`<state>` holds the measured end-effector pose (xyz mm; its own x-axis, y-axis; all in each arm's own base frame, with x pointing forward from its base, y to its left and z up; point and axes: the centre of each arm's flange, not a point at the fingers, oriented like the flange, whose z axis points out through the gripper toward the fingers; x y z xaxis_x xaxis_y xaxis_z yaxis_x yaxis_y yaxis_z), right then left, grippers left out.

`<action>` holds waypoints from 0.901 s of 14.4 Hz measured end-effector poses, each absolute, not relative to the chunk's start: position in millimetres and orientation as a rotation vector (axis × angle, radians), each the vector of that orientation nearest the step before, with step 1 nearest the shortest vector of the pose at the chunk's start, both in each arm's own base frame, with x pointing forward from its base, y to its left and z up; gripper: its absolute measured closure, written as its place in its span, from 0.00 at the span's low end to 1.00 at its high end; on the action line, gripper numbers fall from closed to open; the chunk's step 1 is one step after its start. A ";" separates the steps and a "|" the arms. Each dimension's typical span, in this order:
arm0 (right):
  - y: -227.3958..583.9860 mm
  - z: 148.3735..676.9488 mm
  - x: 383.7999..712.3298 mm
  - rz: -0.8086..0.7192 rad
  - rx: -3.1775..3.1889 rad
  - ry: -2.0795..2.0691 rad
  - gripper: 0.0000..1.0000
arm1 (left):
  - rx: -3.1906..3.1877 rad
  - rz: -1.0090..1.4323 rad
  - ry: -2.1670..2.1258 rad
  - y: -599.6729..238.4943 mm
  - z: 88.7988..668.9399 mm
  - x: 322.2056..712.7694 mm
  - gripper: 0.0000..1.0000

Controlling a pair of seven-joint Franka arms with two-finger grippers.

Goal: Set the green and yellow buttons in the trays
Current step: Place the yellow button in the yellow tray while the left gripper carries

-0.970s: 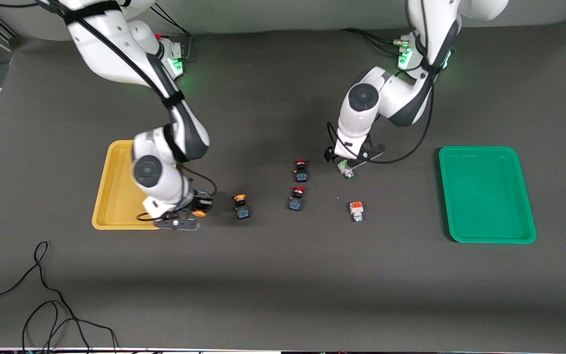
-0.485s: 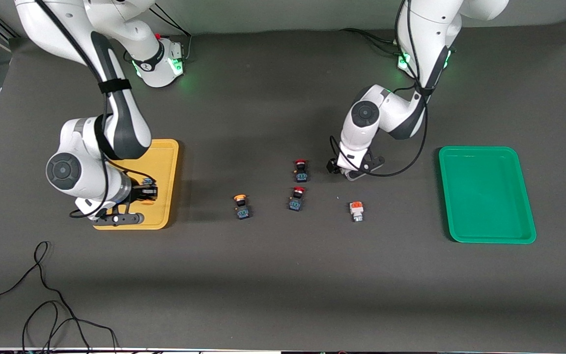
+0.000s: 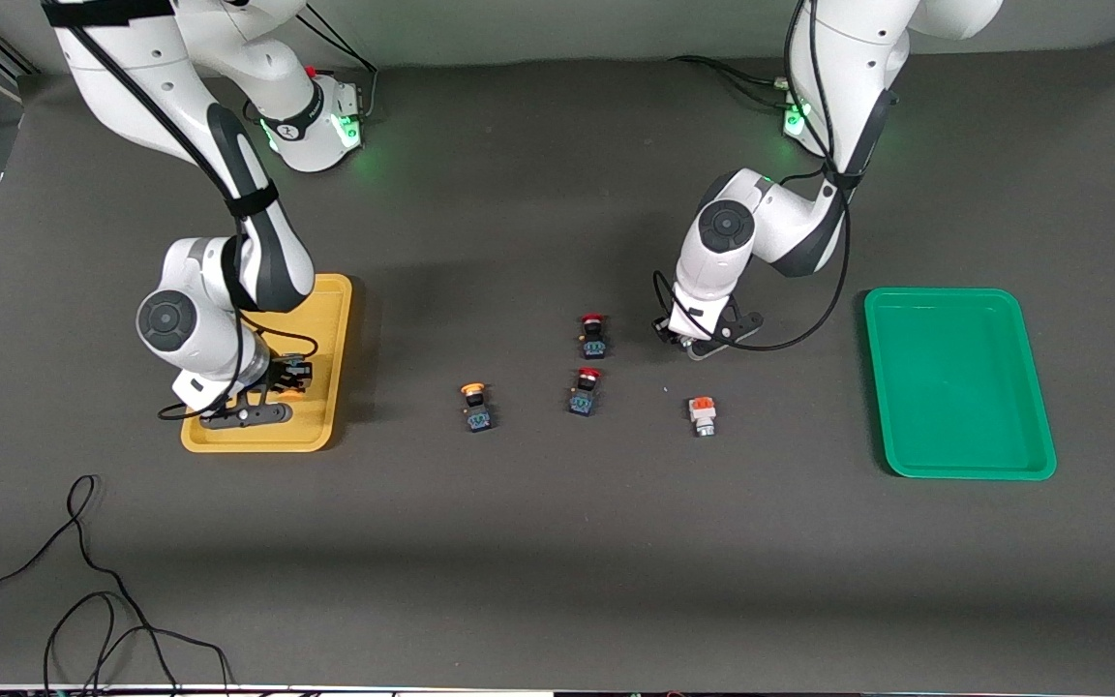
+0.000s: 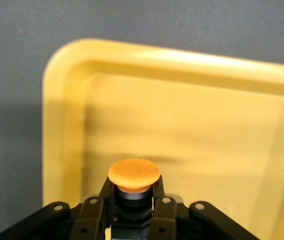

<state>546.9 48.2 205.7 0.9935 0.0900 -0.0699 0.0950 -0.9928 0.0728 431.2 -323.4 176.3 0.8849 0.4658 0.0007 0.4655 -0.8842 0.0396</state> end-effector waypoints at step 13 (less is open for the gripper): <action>91.2 297.2 581.6 -0.111 3.188 -0.002 0.00 | 3.112 -0.014 0.423 -252.9 372.4 479.3 0.59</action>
<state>581.6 91.2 297.2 0.9976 0.0007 -0.0697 -0.0027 -0.9988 -0.0481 479.3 -252.9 372.4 0.9638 0.2666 -0.0091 0.2666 -0.9638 -0.0004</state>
